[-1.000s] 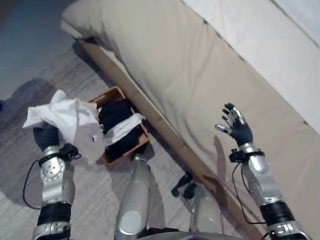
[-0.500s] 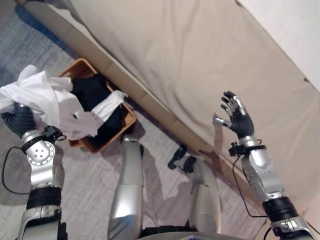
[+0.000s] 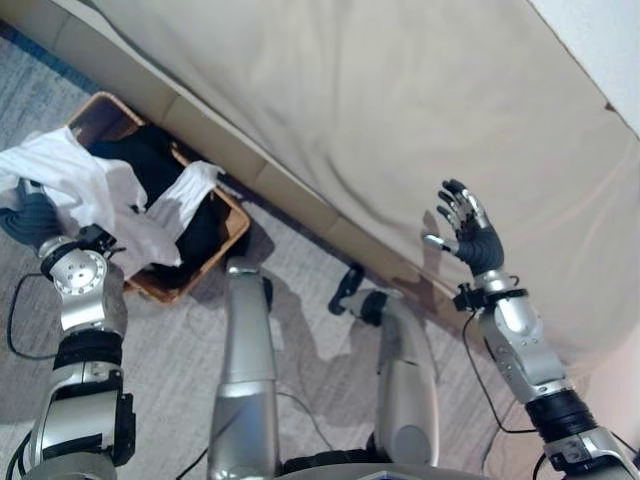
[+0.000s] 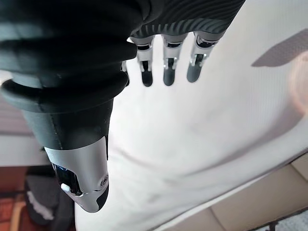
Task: Pick up clothes into the bucket
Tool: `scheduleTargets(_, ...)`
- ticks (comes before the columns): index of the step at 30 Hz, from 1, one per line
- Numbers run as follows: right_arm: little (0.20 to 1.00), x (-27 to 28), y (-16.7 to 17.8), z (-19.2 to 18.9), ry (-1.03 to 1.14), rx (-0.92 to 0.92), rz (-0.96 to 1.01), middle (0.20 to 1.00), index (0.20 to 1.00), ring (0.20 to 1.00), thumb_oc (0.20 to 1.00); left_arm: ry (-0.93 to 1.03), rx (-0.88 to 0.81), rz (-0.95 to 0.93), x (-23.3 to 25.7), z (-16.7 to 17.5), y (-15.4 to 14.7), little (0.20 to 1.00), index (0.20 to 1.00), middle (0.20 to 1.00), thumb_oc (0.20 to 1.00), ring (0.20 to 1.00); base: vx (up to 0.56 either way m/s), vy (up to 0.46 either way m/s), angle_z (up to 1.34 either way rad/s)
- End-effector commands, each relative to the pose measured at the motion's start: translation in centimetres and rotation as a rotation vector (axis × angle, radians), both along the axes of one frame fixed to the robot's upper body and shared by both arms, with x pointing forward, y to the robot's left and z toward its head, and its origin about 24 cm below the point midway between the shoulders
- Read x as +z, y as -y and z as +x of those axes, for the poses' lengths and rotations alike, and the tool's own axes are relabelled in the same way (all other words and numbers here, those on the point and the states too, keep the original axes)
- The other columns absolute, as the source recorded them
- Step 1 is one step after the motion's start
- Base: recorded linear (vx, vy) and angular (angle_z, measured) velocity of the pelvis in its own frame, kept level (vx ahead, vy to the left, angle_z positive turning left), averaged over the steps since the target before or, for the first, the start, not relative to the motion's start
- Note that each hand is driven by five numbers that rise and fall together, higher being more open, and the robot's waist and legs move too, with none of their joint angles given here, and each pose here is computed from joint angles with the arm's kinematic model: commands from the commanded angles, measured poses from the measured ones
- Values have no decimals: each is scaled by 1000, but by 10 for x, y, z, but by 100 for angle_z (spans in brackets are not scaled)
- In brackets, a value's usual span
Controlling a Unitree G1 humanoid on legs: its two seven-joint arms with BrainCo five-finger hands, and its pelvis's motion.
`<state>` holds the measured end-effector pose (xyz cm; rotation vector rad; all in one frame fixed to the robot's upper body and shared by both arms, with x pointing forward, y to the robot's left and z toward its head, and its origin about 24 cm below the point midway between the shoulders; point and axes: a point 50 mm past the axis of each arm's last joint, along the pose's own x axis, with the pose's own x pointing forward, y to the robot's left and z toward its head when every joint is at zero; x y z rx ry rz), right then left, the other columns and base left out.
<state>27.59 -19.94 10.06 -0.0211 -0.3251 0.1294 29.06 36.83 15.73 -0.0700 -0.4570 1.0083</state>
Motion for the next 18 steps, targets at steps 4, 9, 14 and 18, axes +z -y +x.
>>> scheduleTargets(4,1000,14,1,-3,84,-10,48,1000,1000,1000,1000,300,6,111,65,-8,8,200,200,200,200,200,5,14,-3)
scheduleTargets(9,1000,15,4,-1,83,-13,48,1000,1000,1000,1000,382,24,162,88,-16,6,200,200,200,200,200,4,1,-3)
scheduleTargets(14,1000,15,5,-1,79,-7,36,1000,1000,1000,1000,419,35,164,93,-24,-1,200,200,200,200,200,-1,-2,-1)
scheduleTargets(18,1000,12,6,-3,72,-21,43,1000,1000,1000,1000,313,57,42,47,-22,-5,200,200,200,200,200,-2,-5,-1)
